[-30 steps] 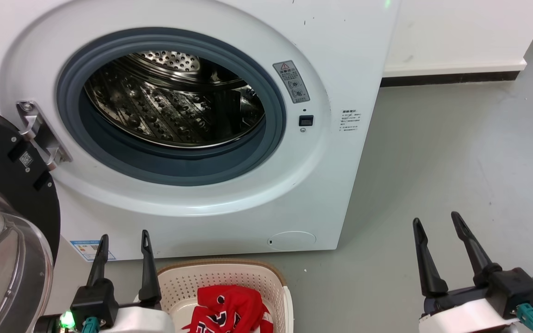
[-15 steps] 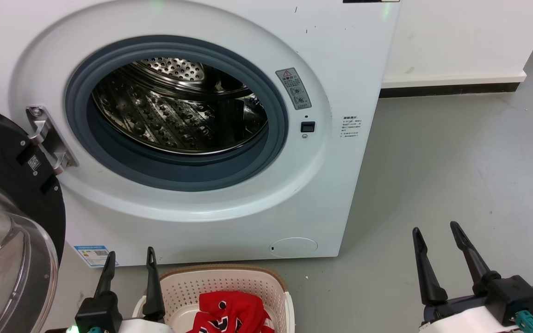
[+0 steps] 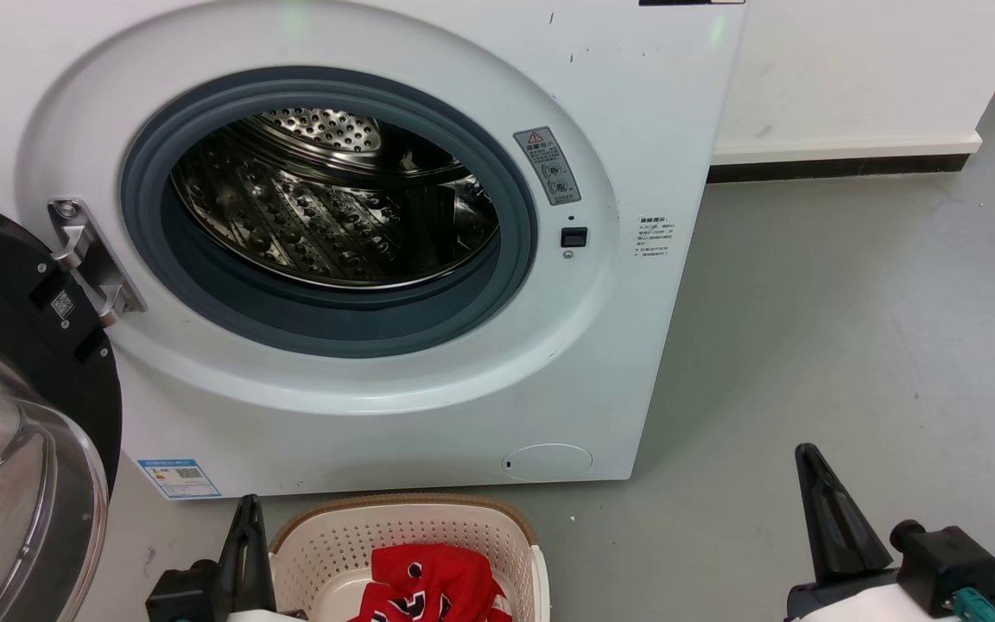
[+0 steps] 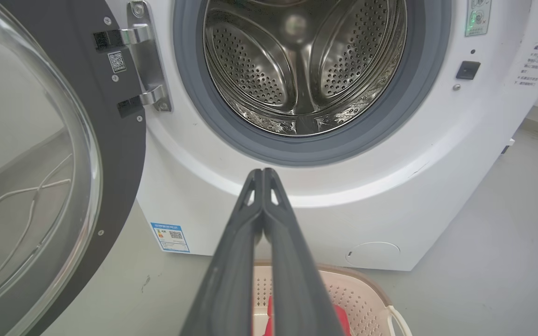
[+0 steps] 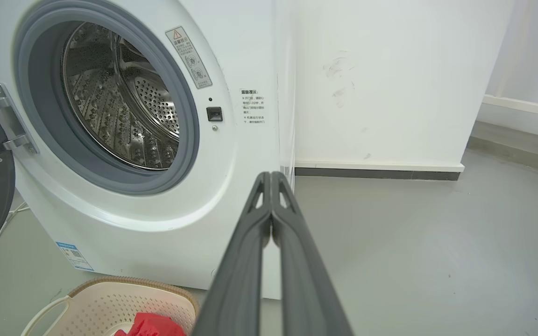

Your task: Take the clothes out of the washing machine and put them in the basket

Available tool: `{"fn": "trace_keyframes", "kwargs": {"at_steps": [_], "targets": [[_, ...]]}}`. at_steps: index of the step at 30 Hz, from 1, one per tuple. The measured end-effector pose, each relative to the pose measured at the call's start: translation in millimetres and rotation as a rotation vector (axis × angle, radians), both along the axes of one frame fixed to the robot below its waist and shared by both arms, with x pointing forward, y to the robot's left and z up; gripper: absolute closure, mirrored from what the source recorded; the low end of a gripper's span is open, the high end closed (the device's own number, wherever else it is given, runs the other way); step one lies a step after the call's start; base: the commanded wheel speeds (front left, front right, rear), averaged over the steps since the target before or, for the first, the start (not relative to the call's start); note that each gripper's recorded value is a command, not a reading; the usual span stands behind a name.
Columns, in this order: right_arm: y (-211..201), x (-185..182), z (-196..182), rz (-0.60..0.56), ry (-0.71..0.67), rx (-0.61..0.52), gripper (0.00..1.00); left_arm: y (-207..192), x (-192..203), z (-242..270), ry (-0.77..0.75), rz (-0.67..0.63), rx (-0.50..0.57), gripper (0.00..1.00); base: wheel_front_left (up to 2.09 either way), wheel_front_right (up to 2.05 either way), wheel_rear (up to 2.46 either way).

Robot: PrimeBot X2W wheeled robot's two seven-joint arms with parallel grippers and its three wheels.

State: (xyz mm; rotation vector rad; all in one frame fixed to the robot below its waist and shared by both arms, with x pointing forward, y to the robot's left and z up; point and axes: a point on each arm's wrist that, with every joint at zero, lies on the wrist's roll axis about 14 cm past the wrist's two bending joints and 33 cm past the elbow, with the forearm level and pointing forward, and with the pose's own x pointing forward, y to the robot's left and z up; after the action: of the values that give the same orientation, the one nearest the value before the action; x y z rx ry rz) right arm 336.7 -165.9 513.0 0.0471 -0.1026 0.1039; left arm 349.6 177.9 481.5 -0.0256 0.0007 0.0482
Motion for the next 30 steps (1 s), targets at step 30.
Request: {"fn": "trace_keyframes", "kwargs": {"at_steps": [30], "targets": [[-21, 13, -12, -0.064, 0.099, 0.545, 1.0, 14, 9, -15, 0.094, 0.073, -0.555, 1.0, 0.0, 0.0, 0.0]]}}
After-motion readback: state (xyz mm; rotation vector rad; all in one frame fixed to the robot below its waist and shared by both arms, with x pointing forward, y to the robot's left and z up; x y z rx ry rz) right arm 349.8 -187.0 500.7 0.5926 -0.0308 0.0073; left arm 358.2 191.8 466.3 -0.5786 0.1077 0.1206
